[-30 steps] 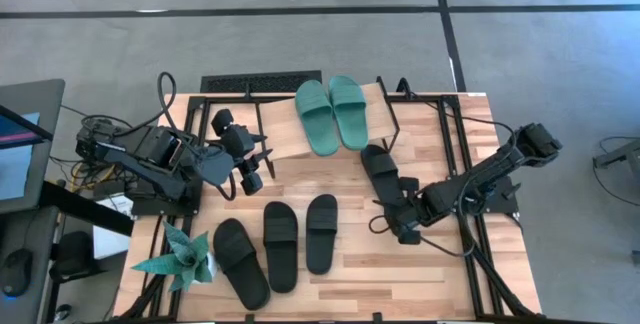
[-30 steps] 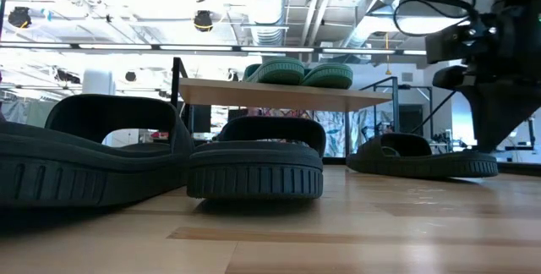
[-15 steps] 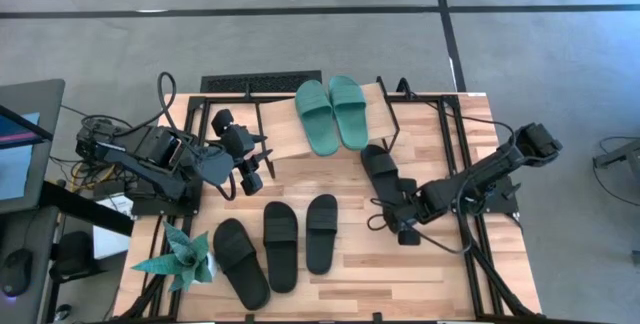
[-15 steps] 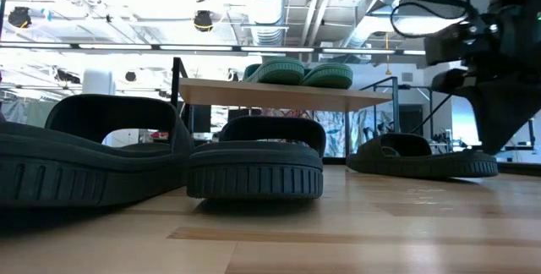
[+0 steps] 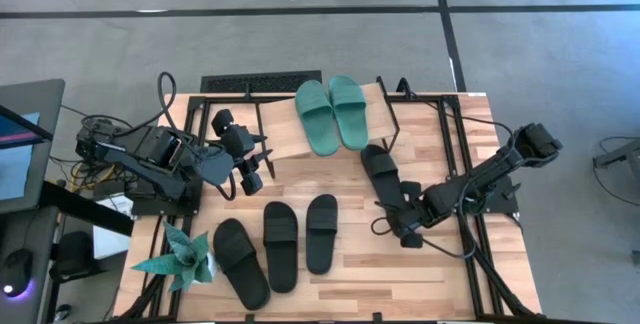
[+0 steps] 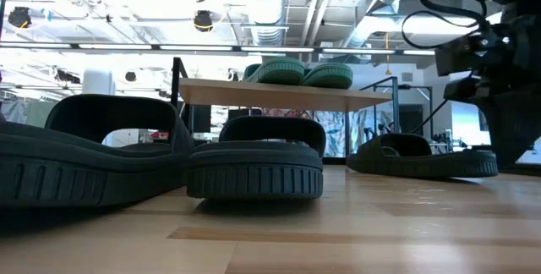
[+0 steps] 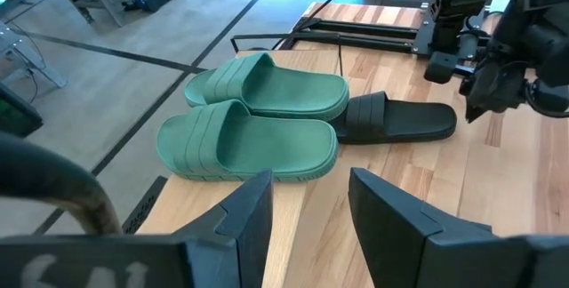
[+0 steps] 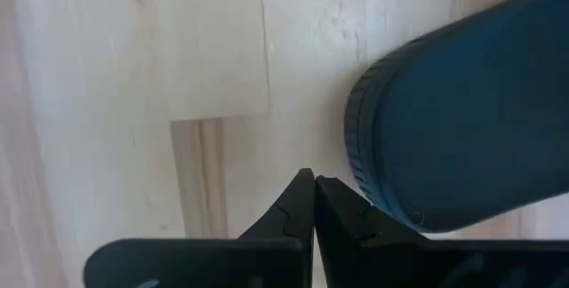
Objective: Pick and place slides into the shelf
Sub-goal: Put the black slide under the shelf
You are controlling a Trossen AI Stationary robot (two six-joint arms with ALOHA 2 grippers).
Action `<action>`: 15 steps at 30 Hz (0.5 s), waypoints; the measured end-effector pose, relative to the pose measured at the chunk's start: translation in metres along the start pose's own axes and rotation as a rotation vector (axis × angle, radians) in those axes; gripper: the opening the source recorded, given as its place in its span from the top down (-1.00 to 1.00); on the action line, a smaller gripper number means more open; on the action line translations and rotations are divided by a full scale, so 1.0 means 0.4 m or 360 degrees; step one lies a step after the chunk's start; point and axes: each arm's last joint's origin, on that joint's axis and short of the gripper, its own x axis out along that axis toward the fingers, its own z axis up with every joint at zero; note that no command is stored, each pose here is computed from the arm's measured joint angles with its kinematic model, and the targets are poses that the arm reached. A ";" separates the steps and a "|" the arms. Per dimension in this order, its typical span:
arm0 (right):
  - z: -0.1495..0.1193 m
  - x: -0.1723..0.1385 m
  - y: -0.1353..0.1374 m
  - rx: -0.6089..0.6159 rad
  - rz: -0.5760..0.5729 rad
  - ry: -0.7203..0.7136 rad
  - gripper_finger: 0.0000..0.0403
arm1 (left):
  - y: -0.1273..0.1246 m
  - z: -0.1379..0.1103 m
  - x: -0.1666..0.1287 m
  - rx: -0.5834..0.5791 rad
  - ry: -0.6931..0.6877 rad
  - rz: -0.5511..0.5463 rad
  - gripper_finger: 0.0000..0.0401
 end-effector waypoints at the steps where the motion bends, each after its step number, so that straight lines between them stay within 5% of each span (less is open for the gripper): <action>1: 0.000 0.000 -0.002 0.0001 -0.0019 -0.0006 1.00 | 0.000 0.000 0.000 0.0000 0.0000 0.0000 0.31; 15: 0.027 0.016 -0.062 0.0039 -0.0088 -0.0044 1.00 | 0.000 0.000 0.000 -0.0018 -0.0001 0.0000 0.31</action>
